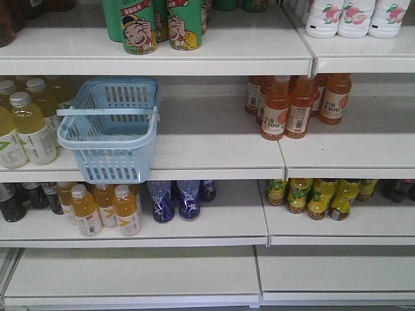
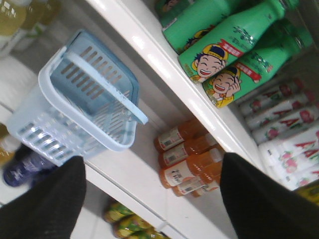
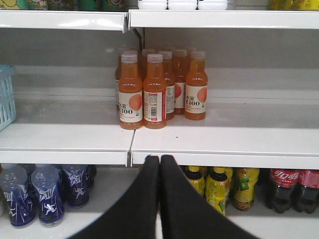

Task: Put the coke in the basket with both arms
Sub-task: 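Close the left gripper on the light-blue basket's handle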

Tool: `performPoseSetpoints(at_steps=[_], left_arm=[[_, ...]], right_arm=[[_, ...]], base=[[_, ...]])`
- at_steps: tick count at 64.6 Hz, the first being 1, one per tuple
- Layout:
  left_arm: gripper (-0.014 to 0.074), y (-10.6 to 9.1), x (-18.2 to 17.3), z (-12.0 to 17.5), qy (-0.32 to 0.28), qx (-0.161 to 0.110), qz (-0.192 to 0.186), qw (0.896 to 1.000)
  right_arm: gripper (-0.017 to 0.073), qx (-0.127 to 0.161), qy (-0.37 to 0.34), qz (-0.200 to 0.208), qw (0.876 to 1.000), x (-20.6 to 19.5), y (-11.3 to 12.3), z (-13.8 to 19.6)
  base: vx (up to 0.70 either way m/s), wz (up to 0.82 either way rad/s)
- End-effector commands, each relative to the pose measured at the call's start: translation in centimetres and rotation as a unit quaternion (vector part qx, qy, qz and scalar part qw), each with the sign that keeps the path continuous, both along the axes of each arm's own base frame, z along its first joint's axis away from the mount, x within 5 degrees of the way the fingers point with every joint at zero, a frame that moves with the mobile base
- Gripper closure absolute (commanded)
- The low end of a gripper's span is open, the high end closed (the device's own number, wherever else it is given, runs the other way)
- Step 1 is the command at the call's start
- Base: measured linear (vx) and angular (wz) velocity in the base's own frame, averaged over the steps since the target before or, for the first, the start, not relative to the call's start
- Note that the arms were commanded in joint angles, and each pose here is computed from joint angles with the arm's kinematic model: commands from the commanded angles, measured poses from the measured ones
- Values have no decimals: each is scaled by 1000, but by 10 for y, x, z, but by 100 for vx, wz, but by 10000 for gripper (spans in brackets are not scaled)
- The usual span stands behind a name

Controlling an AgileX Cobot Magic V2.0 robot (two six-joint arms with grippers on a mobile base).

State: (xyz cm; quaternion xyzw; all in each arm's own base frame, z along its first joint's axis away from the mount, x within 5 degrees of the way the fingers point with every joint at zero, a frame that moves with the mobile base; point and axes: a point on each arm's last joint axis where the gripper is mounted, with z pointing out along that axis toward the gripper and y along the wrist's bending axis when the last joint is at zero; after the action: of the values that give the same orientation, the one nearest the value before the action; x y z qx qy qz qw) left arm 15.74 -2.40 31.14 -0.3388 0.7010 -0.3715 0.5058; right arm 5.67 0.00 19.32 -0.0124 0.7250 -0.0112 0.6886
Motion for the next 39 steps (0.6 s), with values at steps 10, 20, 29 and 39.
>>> performPoseSetpoints(at_steps=[10, 20, 29, 39], left_arm=[[52, 1, 38, -14, 71, -215, 86, 970], [52, 1, 57, -33, 115, -237, 116, 958], [52, -5, 78, -33, 136, -226, 103, 959], [52, -11, 109, -16, 123, -188, 70, 972]], right_arm=[[569, -4, -42, 0, 999, -1, 0, 5], [569, -4, -42, 0, 999, -1, 0, 5], [569, -4, -42, 0, 999, -1, 0, 5], [569, -4, -42, 0, 999, -1, 0, 5]], base=[[0, 0], [0, 0], [0, 0], [0, 0]])
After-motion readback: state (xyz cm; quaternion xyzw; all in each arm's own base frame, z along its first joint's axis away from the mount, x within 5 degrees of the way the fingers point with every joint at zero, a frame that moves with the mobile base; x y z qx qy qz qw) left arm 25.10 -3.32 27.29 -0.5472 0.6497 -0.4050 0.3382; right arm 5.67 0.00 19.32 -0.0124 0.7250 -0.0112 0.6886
